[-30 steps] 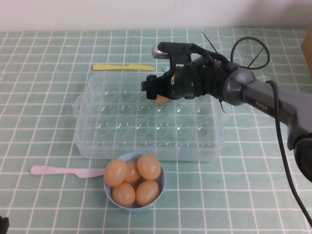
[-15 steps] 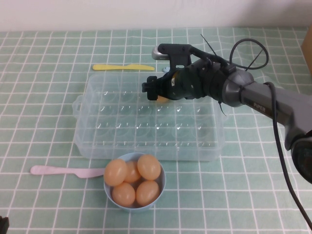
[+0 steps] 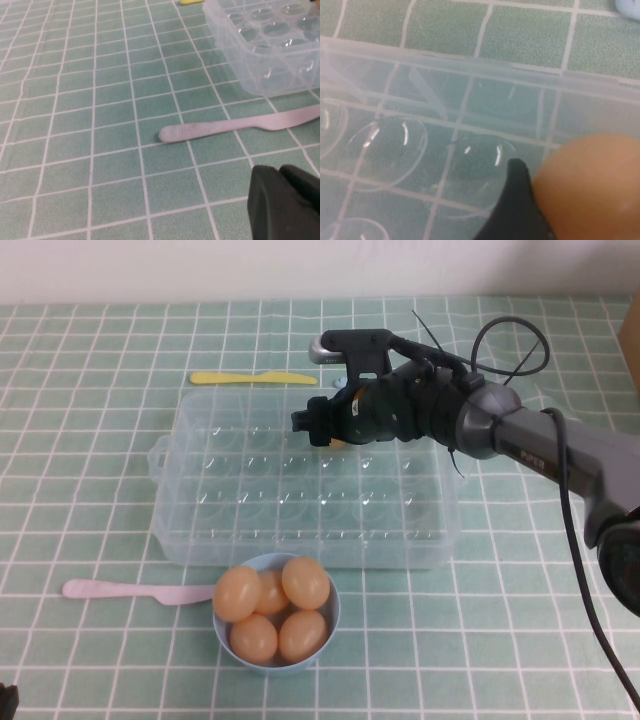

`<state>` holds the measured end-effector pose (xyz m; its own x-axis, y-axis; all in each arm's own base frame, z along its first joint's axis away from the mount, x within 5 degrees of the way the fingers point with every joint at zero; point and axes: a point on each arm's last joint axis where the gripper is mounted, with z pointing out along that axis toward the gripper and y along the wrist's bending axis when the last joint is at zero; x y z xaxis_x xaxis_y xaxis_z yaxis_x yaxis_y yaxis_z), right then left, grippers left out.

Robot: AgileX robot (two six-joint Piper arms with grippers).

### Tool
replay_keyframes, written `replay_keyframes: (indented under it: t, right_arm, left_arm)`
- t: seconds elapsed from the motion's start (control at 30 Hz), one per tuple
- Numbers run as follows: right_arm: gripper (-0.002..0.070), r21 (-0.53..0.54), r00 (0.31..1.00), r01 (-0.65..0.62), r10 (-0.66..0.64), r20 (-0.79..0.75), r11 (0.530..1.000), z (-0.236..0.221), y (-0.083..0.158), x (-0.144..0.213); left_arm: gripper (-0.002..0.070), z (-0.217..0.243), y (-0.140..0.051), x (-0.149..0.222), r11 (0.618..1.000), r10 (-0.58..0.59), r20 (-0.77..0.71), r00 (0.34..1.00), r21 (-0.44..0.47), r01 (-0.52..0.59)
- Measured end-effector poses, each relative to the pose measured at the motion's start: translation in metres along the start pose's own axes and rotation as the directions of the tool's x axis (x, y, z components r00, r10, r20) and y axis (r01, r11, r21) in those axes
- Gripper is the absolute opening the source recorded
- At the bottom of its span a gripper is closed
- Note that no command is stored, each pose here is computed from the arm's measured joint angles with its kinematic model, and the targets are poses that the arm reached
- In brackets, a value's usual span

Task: Take an egg out of the egg box
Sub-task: Pick up the egg from the plastic box, then place the egg in the bowl

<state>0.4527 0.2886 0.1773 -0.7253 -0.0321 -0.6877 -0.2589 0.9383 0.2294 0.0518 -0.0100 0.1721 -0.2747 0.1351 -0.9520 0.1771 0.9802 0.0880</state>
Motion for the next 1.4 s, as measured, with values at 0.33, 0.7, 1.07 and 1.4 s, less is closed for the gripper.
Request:
replay_keyframes:
  t: [0.33,0.7,1.07,1.4]
  right_arm:
    - [0.0430,0.001,1.000,-0.013,0.013,-0.013,1.000,-0.002,-0.001,0.000]
    - [0.0429,0.025,0.998,-0.013,0.014,-0.058,1.000,-0.087,0.018,-0.033]
    - [0.0429,-0.046,0.964,0.194,-0.199,-0.178,0.980,-0.193,0.060,0.007]
    - [0.0429,-0.093,0.869,0.317,-0.328,-0.371,0.944,-0.248,0.079,0.060]
  left_arm:
    - [-0.0004,0.000,0.000,0.000,1.000,0.000,0.000,1.000,0.000,0.000]
    - [-0.0004,0.000,0.000,0.000,1.000,0.000,0.000,1.000,0.000,0.000]
    - [-0.0004,0.000,0.000,0.000,1.000,0.000,0.000,1.000,0.000,0.000]
    - [-0.0004,0.000,0.000,0.000,1.000,0.000,0.000,1.000,0.000,0.000]
